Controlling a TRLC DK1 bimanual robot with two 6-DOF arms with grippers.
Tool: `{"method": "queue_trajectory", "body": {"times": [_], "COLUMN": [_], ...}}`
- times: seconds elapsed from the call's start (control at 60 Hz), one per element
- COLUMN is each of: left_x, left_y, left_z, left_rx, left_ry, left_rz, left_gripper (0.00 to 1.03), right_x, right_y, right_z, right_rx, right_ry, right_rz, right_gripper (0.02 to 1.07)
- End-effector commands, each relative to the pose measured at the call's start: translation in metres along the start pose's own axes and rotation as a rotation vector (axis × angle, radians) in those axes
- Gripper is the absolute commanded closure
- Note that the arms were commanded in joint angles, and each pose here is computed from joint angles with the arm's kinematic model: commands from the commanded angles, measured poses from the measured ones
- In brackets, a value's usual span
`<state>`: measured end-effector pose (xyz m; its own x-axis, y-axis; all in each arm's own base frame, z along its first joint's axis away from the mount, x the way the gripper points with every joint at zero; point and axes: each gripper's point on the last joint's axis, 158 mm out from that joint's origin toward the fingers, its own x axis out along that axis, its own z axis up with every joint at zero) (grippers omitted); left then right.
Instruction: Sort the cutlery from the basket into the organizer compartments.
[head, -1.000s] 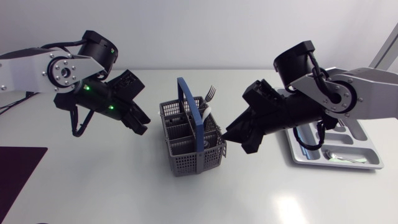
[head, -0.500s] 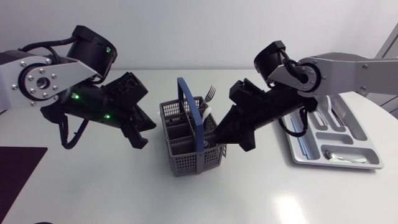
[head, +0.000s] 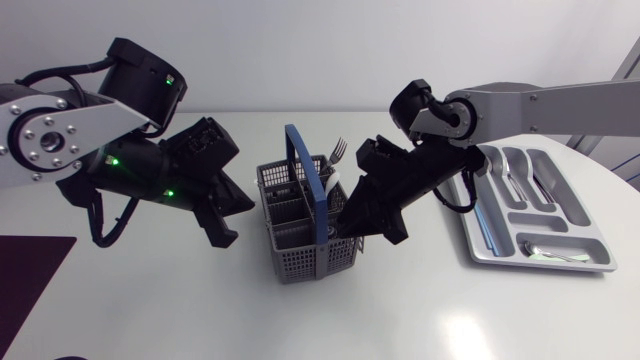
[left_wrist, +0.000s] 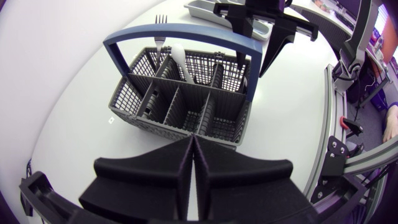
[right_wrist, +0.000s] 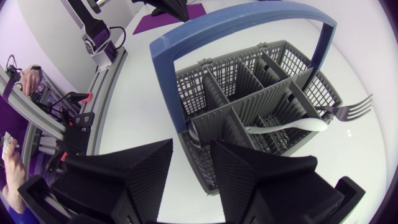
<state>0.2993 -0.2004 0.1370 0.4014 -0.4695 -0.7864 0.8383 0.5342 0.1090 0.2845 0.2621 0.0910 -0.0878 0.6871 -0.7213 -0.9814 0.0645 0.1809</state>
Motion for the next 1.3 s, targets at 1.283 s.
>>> {"method": "queue_trajectory", "body": {"times": [1.283], "left_x": [0.002], "left_y": [-0.014], "left_z": [-0.005], "left_rx": [0.045], "left_ry": [0.002], "left_rz": [-0.018], "left_gripper": [1.00], "right_x": [0.003], "right_y": [0.016], "right_z": [0.019], "right_rx": [-0.043], "right_ry": [0.002], "right_rz": [0.083], "right_gripper": [1.01]}}
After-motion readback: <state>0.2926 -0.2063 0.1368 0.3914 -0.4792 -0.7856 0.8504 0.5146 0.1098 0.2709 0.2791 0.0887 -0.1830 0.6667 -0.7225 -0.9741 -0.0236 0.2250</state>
